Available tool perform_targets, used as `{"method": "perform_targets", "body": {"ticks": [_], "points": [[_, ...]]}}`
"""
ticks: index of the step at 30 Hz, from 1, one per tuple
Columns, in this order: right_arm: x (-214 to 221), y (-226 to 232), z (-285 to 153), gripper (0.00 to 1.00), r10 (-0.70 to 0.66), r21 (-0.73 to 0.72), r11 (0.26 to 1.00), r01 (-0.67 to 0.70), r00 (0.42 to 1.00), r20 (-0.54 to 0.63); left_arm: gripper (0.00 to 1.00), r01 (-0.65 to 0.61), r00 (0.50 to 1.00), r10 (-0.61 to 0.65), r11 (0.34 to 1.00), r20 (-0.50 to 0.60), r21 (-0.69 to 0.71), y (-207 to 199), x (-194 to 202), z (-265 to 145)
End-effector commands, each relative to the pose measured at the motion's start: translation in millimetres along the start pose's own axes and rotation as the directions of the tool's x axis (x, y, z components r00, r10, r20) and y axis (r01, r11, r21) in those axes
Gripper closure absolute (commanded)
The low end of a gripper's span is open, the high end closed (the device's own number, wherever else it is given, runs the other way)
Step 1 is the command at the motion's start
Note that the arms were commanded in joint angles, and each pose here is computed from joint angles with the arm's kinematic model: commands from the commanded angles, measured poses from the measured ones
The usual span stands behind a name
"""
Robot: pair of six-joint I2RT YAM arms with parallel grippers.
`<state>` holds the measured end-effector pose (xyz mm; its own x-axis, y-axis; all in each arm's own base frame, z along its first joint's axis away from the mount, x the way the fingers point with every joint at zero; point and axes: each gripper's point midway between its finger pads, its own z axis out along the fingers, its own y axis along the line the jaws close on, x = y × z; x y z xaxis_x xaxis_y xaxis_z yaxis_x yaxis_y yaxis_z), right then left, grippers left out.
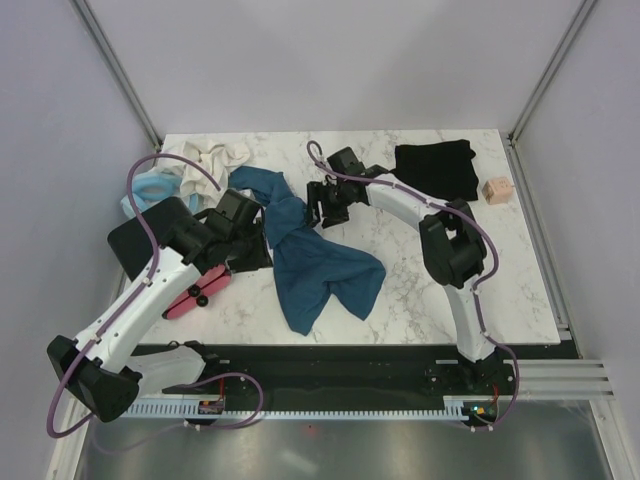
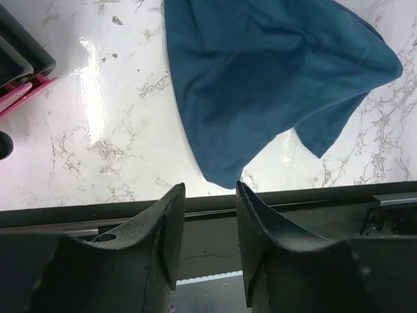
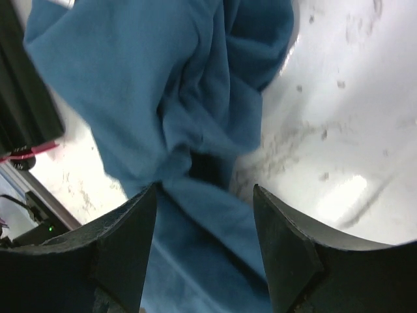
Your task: Fold and stack the t-shirts
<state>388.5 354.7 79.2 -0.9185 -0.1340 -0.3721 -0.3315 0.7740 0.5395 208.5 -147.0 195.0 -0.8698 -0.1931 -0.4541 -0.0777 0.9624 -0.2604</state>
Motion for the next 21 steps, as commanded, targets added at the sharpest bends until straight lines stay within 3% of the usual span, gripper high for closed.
{"method": "perform_targets", "body": {"ticks": [1,3,6,7,9,14,21], "points": [[-26.2,19.6,21.6,0.32,-0.026,-0.06,0.998,0.03,0.998,0.063,0.56,0.028,0.999,-0.029,0.999,0.019,0.032,-4.9,-2.0,-3.2],[-38.0,28.8,25.4,0.32,-0.037,-0.078,0.996,0.044,0.995,0.097,0.56,0.032,0.999,-0.032,0.999,0.011,0.029,-3.8,0.6,-1.7],[-40.9,33.5,41.4,0.43,-0.051,-0.082,0.995,0.059,0.994,0.098,0.56,0.037,0.999,-0.037,0.999,-0.002,0.026,-2.7,4.3,0.4],[-40.2,34.0,47.2,0.67,-0.062,-0.072,0.995,0.069,0.993,0.101,0.56,0.038,0.999,-0.038,0.999,-0.003,0.025,-2.1,5.1,1.1],[-46.7,40.7,38.8,0.98,-0.077,-0.071,0.994,0.087,0.989,0.13,0.56,0.038,0.999,-0.038,0.999,-0.004,0.02,-0.7,6.0,1.4],[-69.8,60.9,-15.1,1.0,-0.138,-0.034,0.988,0.152,0.955,0.261,0.56,0.054,0.998,-0.054,0.998,-0.011,0.012,2.4,10.8,5.8],[-109.6,123.8,-145.4,1.0,-0.189,-0.043,0.97,0.241,0.85,0.492,0.56,0.096,0.995,-0.096,0.995,-0.029,-0.022,9.6,20.6,18.4]]}}
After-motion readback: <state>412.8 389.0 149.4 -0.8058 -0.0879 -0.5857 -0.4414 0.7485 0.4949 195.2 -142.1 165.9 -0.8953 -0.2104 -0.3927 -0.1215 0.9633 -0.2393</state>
